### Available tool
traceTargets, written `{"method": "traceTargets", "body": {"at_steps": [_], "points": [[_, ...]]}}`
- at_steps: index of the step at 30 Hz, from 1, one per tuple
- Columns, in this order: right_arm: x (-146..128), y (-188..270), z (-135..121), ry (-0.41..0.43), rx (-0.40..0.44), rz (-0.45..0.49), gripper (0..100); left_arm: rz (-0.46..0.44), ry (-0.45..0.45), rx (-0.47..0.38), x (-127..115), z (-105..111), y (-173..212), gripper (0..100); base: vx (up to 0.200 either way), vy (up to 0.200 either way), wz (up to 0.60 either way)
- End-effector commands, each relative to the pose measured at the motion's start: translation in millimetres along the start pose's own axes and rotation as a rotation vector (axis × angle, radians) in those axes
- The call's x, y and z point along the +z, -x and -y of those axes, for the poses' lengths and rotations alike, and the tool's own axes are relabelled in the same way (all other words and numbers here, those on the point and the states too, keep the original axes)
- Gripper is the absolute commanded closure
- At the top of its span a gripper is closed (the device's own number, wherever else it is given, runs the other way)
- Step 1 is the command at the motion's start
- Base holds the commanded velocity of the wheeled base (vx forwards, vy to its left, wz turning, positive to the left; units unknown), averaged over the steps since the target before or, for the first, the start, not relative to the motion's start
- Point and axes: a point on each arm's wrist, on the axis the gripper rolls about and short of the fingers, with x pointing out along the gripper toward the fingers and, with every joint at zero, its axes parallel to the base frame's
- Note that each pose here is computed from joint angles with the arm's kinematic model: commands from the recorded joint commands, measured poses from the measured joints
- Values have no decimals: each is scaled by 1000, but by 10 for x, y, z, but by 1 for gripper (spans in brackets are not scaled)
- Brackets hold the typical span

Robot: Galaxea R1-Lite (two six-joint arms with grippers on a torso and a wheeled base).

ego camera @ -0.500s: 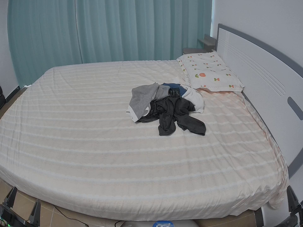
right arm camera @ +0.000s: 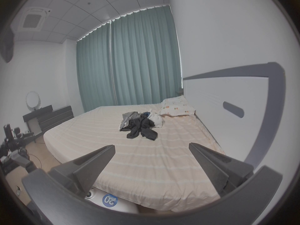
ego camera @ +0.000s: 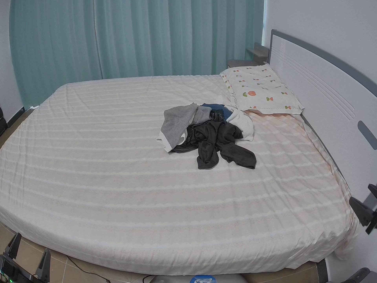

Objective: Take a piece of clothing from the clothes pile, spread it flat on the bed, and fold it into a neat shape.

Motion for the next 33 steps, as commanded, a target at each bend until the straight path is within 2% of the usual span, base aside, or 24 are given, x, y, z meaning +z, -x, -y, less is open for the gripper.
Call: {"method": "traceTargets", "body": {"at_steps": [1,2,3,7,13,21,33], "points": [[-105,-2037,3,-165,22,-365,0,-12,0,0,-45,0,-9,0,0,0,0],[-108,-2060,1,-167,20,-366,0,-12,0,0,-45,0,-9,0,0,0,0],[-174,-2378,-50,-201,-5,-371,0,-12,0,0,-45,0,-9,0,0,0,0],[-274,-2970,-208,-284,-62,-351,0,-12,0,0,-45,0,-9,0,0,0,0],[-424,-3454,-390,-374,-142,-317,0,-12,0,0,-45,0,-9,0,0,0,0],[-681,-4013,-437,-426,-177,-287,0,-12,0,0,-45,0,-9,0,0,0,0],[-1051,-4501,-462,-446,-181,-270,0,-12,0,0,-45,0,-9,0,0,0,0]]}}
